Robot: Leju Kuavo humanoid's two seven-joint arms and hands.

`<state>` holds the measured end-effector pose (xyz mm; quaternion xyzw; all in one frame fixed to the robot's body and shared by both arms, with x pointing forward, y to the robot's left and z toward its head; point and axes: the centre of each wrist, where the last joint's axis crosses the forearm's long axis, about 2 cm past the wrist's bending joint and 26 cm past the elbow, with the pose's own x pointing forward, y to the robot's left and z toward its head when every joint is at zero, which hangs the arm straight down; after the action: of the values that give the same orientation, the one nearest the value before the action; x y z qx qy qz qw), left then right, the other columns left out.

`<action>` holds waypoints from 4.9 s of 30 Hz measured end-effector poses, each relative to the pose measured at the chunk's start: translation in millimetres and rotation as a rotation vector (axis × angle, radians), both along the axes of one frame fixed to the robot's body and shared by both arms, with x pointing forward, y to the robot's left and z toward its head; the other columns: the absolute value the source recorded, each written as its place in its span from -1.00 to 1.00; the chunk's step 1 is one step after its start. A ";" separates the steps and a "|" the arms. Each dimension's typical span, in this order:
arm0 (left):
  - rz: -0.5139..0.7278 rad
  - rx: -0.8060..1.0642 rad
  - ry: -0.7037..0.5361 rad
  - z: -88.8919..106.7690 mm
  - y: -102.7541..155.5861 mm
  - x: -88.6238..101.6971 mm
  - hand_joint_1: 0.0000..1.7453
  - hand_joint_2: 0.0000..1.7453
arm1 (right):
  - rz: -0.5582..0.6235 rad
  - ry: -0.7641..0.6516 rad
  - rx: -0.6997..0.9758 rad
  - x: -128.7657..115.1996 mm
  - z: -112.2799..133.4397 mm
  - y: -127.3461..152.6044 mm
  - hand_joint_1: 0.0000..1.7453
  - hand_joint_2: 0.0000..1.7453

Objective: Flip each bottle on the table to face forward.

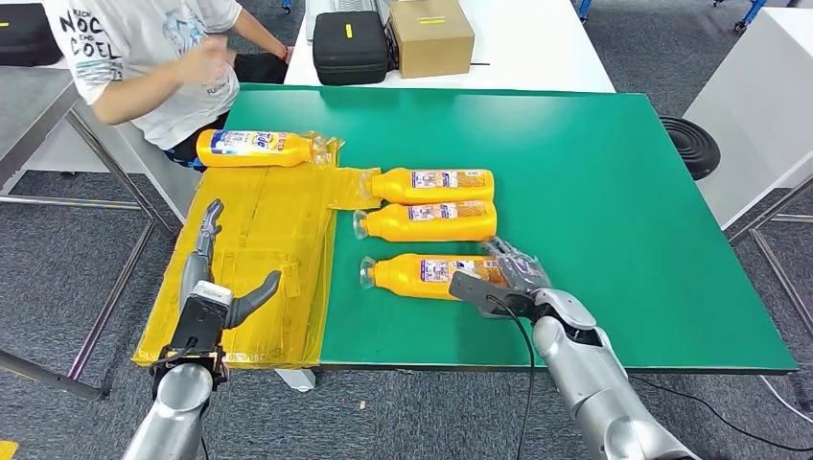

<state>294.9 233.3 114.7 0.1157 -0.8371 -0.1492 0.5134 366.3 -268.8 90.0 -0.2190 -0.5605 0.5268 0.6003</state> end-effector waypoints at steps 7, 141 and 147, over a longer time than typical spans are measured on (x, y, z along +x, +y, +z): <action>0.001 0.000 0.005 -1.4 0.1 -1.4 -1.00 1.00 | 0.004 0.006 -0.007 2.1 -0.1 0.4 -1.00 1.00; -0.885 -0.715 0.353 -11.5 -87.5 3.3 1.00 1.00 | 0.235 -0.155 0.881 -78.0 -27.0 160.8 -1.00 -1.00; -0.874 -0.681 0.346 -9.7 -86.8 3.9 1.00 1.00 | 0.230 -0.173 0.878 -77.6 -24.6 162.7 -1.00 -1.00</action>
<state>298.9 146.5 105.0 -0.4383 -0.7119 -0.0863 0.5419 288.6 -106.0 65.4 0.0767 -0.7992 0.2825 0.5250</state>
